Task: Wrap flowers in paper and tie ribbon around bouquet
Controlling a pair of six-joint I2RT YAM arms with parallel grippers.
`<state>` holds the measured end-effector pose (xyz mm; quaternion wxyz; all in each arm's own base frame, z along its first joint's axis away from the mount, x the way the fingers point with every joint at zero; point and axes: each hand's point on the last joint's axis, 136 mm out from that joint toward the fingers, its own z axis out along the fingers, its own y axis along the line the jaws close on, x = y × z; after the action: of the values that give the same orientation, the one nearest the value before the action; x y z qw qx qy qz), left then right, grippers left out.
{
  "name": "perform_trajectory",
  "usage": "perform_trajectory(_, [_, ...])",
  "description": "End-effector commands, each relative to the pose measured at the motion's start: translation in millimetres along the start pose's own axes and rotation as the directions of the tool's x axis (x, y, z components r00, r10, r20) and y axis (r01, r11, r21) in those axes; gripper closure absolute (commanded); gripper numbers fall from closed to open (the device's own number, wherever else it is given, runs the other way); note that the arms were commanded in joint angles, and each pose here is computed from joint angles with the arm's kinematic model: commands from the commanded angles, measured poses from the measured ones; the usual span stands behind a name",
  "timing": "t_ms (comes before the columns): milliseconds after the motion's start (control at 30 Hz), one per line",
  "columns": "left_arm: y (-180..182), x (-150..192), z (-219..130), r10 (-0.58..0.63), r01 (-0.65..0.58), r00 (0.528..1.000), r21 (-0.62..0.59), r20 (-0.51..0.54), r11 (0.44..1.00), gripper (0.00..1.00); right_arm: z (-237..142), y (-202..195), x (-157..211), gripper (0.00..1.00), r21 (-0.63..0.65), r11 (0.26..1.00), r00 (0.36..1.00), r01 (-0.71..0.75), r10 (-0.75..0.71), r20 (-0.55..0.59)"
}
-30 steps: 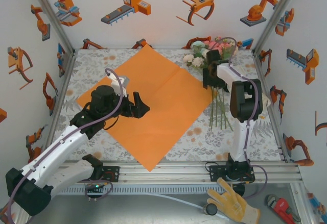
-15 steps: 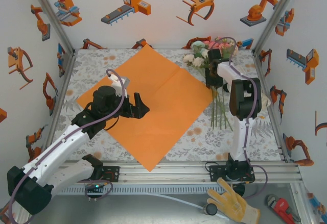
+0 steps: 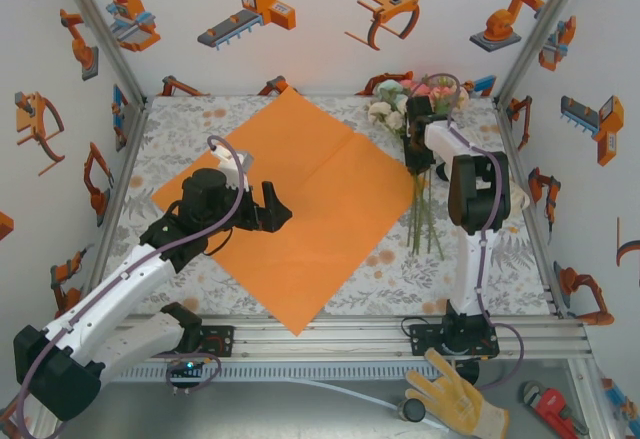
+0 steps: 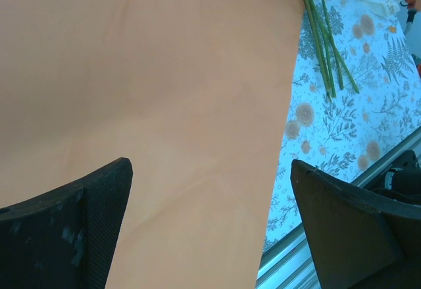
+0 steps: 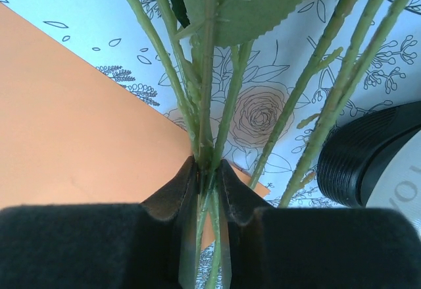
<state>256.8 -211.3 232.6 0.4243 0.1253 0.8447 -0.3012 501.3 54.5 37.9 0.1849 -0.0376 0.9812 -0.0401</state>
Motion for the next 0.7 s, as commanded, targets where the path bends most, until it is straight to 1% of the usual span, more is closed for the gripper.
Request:
perform_trajectory(0, [1.7,4.6,0.8,0.014,-0.014,1.0,-0.006,-0.004,1.0,0.01,-11.7,-3.3,-9.7,0.93,-0.006,1.0,1.0,0.015,-0.015,0.017])
perform_trajectory(33, [1.4,4.6,0.6,0.014,-0.014,1.0,-0.005,-0.004,1.0,0.01,-14.3,-3.2,-11.4,0.98,-0.011,1.0,1.0,0.017,-0.017,0.021])
perform_trajectory(67, [1.0,4.1,0.2,0.013,-0.013,1.0,-0.003,-0.002,1.0,0.01,-18.1,-0.9,-13.8,1.0,-0.024,0.999,0.999,0.022,-0.021,0.029])
perform_trajectory(267, [3.6,2.1,-0.9,0.006,-0.006,1.0,-0.02,0.008,1.0,0.0,-44.8,4.7,-28.9,1.0,-0.07,0.997,0.994,0.038,-0.031,0.101])
perform_trajectory(433, [10.3,-1.9,-5.7,-0.001,0.003,1.0,-0.062,0.03,0.998,0.0,-74.4,7.2,-44.5,1.0,-0.104,0.994,0.981,0.011,0.01,0.195])
perform_trajectory(667, [21.8,-10.7,-19.7,-0.01,0.023,0.995,-0.129,0.1,0.991,0.01,-136.5,9.5,-65.6,1.0,-0.156,0.988,0.934,-0.008,0.063,0.352])
